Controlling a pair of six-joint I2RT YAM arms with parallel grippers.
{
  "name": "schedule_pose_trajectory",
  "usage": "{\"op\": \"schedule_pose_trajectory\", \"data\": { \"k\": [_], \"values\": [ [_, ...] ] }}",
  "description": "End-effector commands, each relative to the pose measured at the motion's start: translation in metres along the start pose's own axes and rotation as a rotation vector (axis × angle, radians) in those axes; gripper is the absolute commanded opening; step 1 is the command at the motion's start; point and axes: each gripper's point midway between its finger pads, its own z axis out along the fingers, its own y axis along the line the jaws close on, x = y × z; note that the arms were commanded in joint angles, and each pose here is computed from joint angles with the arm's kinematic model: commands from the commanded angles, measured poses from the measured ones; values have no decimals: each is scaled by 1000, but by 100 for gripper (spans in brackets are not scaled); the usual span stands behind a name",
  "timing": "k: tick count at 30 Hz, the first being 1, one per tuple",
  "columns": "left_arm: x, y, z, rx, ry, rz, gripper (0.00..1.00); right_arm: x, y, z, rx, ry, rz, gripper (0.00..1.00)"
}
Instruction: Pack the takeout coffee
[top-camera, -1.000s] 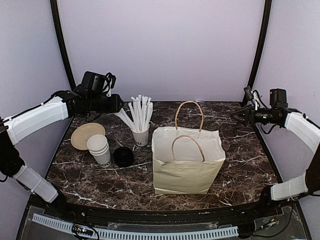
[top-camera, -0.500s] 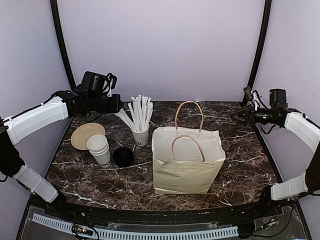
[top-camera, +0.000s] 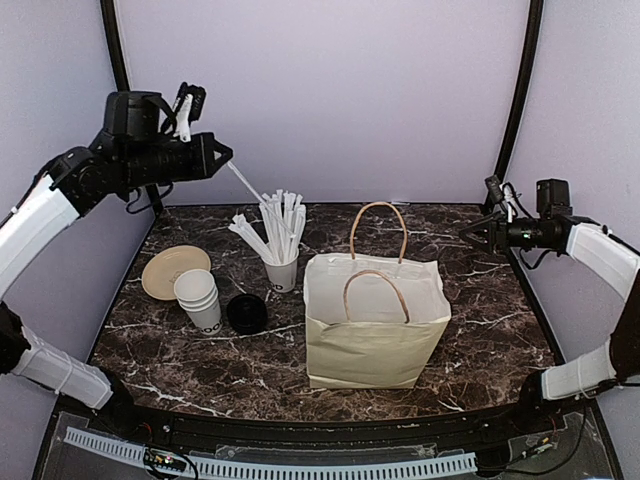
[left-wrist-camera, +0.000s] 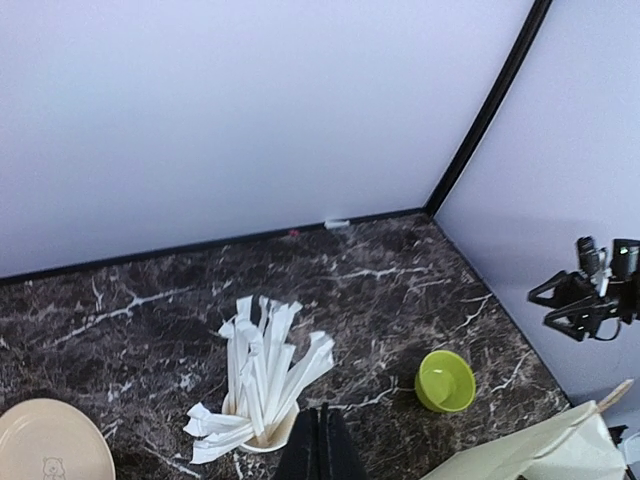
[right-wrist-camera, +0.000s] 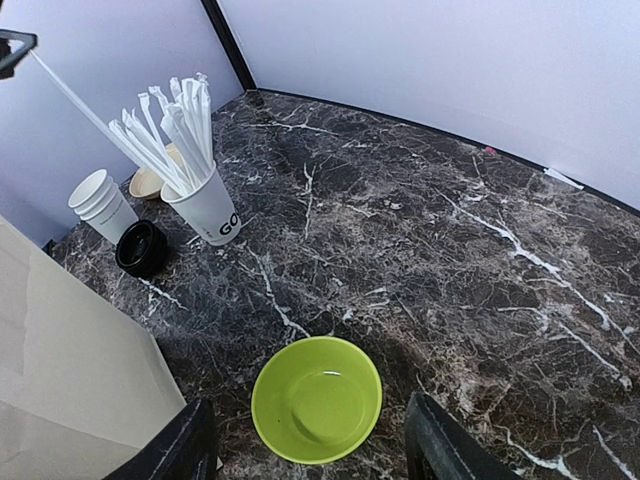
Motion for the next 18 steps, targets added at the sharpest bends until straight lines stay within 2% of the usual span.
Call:
{"op": "schedule_pose_trajectory", "data": {
  "k": [1, 4, 9, 14, 18],
  "values": [
    [-47, -29, -69, 130, -134, 55, 0, -1, -3, 1, 3, -2, -17, 63],
    [-62, -62, -101, 316, -173, 76, 0, 0, -5, 1, 9, 1, -16, 63],
    [-78, -94, -140, 495, -209, 72, 0, 4, -9, 3, 16, 14, -5, 63],
    [-68, -123, -157, 690, -152, 42, 0, 6, -12, 4, 23, 21, -2, 63],
    [-53, -140, -156, 794, -94, 16, 0, 8, -13, 5, 26, 28, 0, 63]
  ]
}}
